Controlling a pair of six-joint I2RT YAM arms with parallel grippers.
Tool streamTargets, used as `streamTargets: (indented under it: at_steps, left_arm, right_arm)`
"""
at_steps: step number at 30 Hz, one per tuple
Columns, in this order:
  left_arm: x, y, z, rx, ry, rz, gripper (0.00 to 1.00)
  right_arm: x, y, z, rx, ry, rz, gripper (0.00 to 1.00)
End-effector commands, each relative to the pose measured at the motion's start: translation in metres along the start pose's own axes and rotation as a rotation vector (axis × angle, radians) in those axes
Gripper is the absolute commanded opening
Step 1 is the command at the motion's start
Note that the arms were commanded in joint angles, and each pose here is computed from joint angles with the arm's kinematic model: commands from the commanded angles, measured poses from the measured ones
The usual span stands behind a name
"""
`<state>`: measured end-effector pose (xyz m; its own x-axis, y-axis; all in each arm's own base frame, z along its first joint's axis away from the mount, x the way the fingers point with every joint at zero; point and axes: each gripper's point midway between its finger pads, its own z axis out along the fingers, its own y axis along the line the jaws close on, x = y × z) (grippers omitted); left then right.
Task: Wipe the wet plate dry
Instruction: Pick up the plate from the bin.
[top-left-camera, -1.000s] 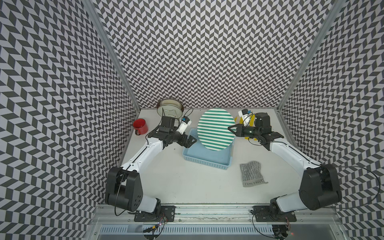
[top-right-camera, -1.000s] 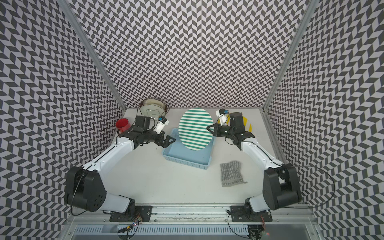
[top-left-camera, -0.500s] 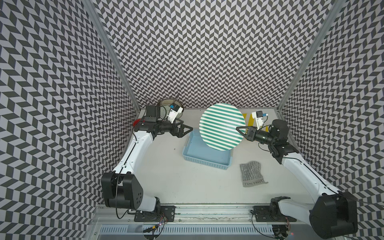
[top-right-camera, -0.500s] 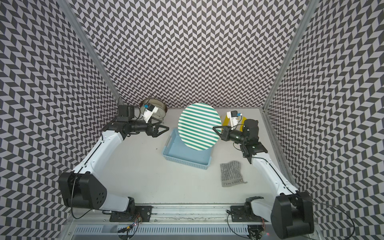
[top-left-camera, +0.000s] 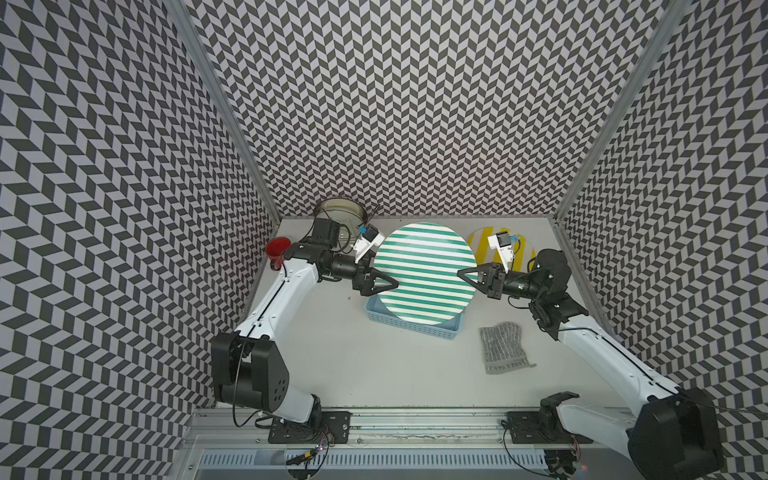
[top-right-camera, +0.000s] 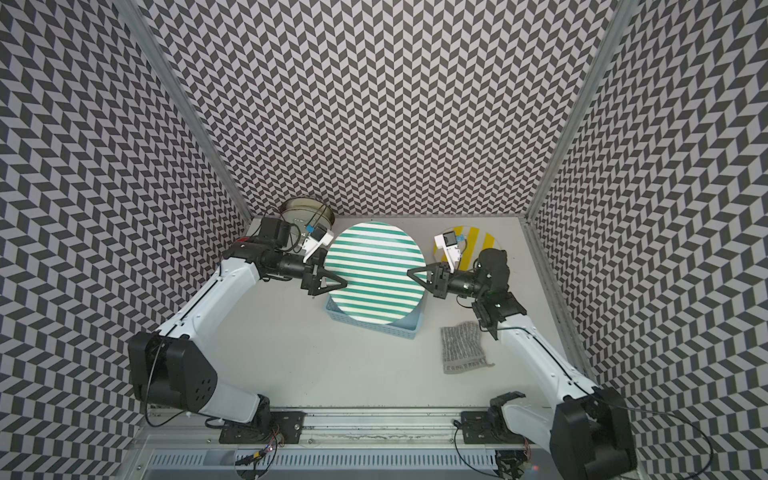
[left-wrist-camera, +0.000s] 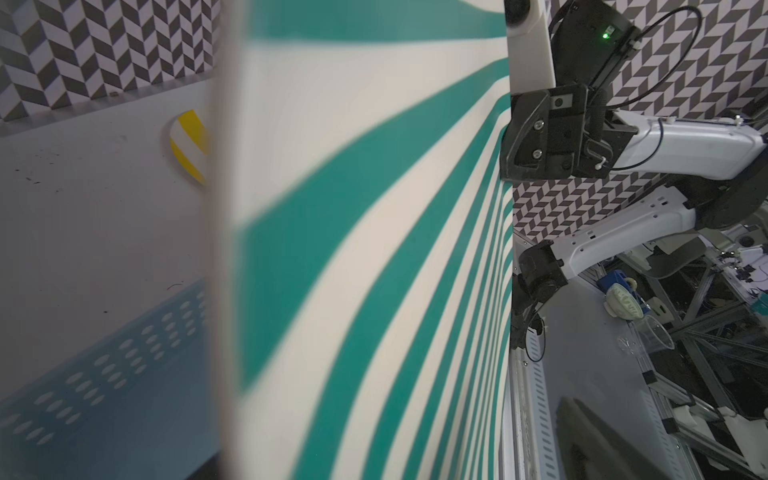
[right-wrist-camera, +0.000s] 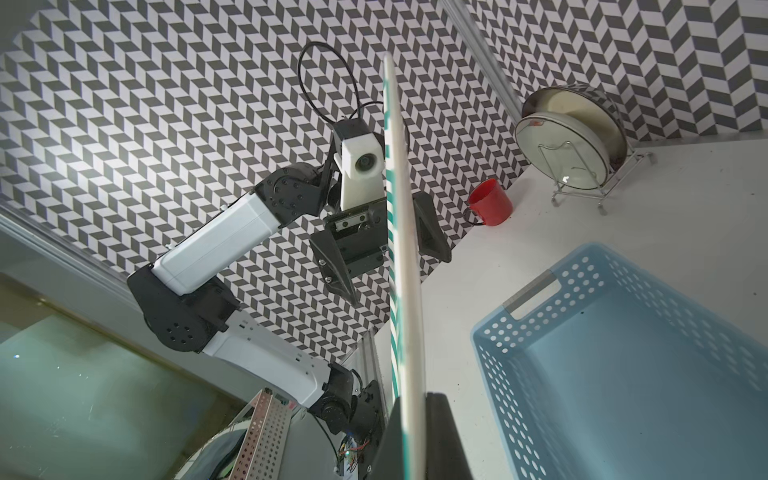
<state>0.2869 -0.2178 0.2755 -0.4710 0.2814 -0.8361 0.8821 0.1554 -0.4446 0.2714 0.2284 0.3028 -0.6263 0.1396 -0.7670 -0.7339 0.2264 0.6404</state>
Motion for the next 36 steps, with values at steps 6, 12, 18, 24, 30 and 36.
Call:
streamTargets:
  at_steps: [6, 12, 18, 24, 30, 36]
  left_arm:
    - [-0.012, -0.023, -0.002, 0.061, -0.031, 0.050, 0.82]
    - [-0.014, -0.028, -0.002, 0.073, -0.040, 0.058, 0.56]
    - [-0.018, -0.028, -0.003, 0.058, -0.045, 0.065, 0.27]
    - [-0.021, -0.022, -0.004, 0.019, -0.044, 0.062, 0.03]
    - [-0.026, -0.007, -0.006, -0.069, -0.060, 0.046, 0.00]
    - [-0.031, 0.008, -0.013, -0.131, -0.092, 0.037, 0.00]
  right_arm:
    - [-0.018, 0.022, 0.002, -0.059, -0.042, -0.134, 0.00]
    - [-0.018, 0.021, 0.004, -0.056, -0.041, -0.137, 0.00]
    - [-0.017, 0.018, 0.004, -0.037, -0.043, -0.141, 0.00]
    - [-0.017, 0.001, 0.003, 0.049, -0.058, -0.116, 0.07]
    - [-0.015, -0.052, -0.010, 0.357, -0.096, -0.026, 0.49]
    - [0.018, -0.124, -0.071, 0.872, -0.130, 0.153, 0.58]
